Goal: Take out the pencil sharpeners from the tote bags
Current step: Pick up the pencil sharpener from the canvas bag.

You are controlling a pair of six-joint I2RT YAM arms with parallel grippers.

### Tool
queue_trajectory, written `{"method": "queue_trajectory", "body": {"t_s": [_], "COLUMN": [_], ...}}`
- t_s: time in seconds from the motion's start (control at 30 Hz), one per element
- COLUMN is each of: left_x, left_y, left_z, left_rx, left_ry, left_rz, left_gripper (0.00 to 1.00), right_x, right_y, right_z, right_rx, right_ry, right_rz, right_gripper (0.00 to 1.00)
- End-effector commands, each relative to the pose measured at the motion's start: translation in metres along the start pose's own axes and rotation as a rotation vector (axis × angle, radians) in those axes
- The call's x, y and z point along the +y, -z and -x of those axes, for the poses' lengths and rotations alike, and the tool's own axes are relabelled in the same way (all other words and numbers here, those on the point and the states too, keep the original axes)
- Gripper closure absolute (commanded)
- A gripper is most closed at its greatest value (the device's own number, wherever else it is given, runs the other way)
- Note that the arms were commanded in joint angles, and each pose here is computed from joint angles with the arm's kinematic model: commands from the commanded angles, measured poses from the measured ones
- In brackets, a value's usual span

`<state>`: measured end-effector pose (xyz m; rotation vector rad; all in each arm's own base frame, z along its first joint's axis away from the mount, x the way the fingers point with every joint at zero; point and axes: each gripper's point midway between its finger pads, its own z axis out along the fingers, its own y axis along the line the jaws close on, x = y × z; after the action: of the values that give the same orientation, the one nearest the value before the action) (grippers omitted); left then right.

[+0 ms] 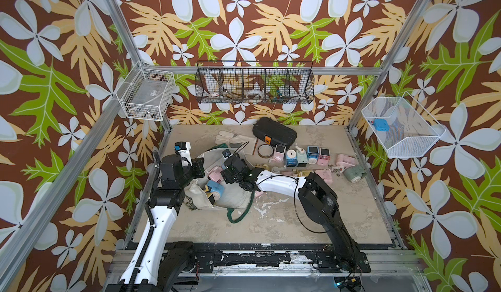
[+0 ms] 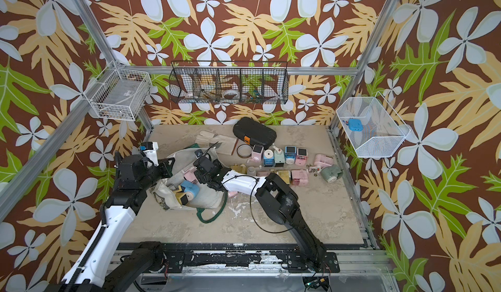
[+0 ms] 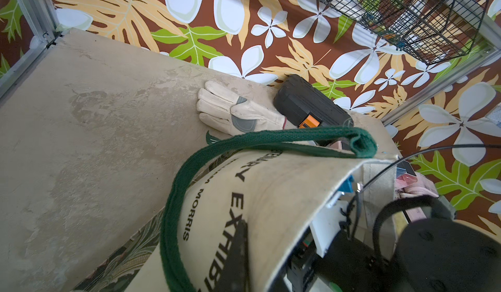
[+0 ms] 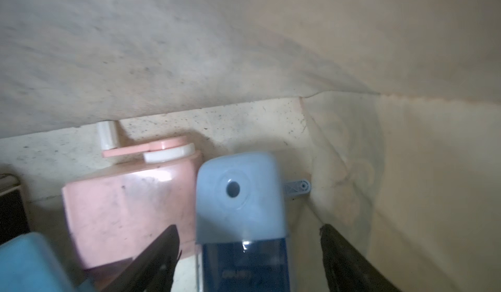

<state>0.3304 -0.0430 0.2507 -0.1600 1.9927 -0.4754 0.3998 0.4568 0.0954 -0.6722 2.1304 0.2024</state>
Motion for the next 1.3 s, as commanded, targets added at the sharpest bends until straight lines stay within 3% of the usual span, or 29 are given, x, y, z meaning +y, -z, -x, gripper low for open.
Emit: {"method": "queue_trajectory", "body": {"t_s": [0.0, 0.13, 0.23, 0.5, 0.63, 0.93, 1.27], "left_x": [-0.012, -0.011, -0.011, -0.012, -0.012, -0.012, -0.010], "left_y": [0.003, 0.003, 0.003, 0.003, 0.003, 0.003, 0.002], "left_z": [0.019, 0.019, 0.019, 0.019, 0.019, 0.019, 0.018], "left_rx": [-0.064, -0.065, -0.065, -0.065, -0.063, -0.063, -0.058], "left_ry": [-0.015, -0.014, -0.015, -0.014, -0.012, -0.011, -0.012], "left_rz": [-0.047, -0.047, -0.046, -0.047, -0.048, -0.048, -0.041], "left_gripper": [1.00, 1.00, 1.00, 1.00, 1.00, 1.00, 1.00], "right_x": [-0.012, -0.027, -0.025, 0.000, 0.003, 0.013, 0.010], "right_y": [-0.009, -0.014, -0.015, -0.035, -0.039, 0.016, 0.097], "right_z": [-0.020, -0.031, -0.031, -0.019, -0.016, 0.025, 0.046], "right_rx": [0.082, 0.110, 0.104, 0.083, 0.084, -0.054, -0.125], "right_ry": [-0.003, -0.004, 0.004, 0.073, 0.089, 0.113, 0.014], "right_rz": [-0.056, -0.149, -0.137, -0.035, -0.030, 0.041, 0.184], "right_gripper": [0.23, 0.31, 0.33, 0.22, 0.34, 0.56, 0.60]}}
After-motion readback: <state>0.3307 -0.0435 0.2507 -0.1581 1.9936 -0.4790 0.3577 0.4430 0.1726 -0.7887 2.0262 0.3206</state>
